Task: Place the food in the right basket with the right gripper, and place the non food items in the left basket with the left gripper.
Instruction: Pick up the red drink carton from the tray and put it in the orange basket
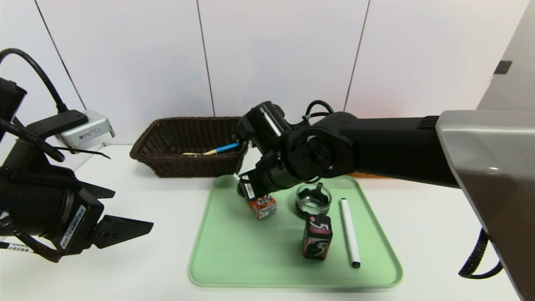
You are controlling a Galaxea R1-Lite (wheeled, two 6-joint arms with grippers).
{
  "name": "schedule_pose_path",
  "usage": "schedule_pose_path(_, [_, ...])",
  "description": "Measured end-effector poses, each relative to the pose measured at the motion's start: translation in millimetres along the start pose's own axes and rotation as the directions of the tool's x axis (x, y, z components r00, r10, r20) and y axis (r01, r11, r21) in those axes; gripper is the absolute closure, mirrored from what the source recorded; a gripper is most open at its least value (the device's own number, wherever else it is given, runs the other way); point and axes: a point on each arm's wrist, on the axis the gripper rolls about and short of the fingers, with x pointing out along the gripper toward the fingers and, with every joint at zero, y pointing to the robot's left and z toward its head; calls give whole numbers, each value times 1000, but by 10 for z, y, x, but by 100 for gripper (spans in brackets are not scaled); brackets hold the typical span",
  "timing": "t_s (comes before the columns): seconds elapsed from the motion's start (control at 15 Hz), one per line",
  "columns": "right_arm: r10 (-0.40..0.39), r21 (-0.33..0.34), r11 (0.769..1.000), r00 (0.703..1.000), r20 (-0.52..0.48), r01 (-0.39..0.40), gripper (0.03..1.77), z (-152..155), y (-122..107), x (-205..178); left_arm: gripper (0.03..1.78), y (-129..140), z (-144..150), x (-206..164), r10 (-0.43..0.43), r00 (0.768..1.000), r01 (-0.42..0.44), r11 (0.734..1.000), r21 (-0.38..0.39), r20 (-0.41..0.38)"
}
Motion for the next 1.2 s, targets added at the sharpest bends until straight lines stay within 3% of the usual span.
schedule_pose_path(0.53, [-16, -20, 1000, 998, -65, 14, 21, -131, 17, 292, 12, 2, 0, 32, 1, 1000, -1, 1000, 2, 27])
schedule_pose_path(0.8, [-17, -22, 1000, 997, -76, 15, 75, -155, 25, 335, 12, 3, -4, 31, 2, 1000, -2, 1000, 2, 26])
schedule_pose_path(1.0, [-18, -23, 1000, 996, -85, 16, 106, -170, 26, 352, 12, 2, -4, 32, 1, 1000, -1, 1000, 4, 27])
schedule_pose_path(1.07, [-17, -22, 1000, 997, -82, 15, 136, -166, 26, 351, 12, 2, -4, 32, 1, 1000, -1, 1000, 4, 27])
schedule_pose_path(1.2, [-14, -22, 1000, 997, -79, 12, 140, -157, 26, 326, 12, 1, -5, 31, 0, 1000, 0, 1000, 6, 27])
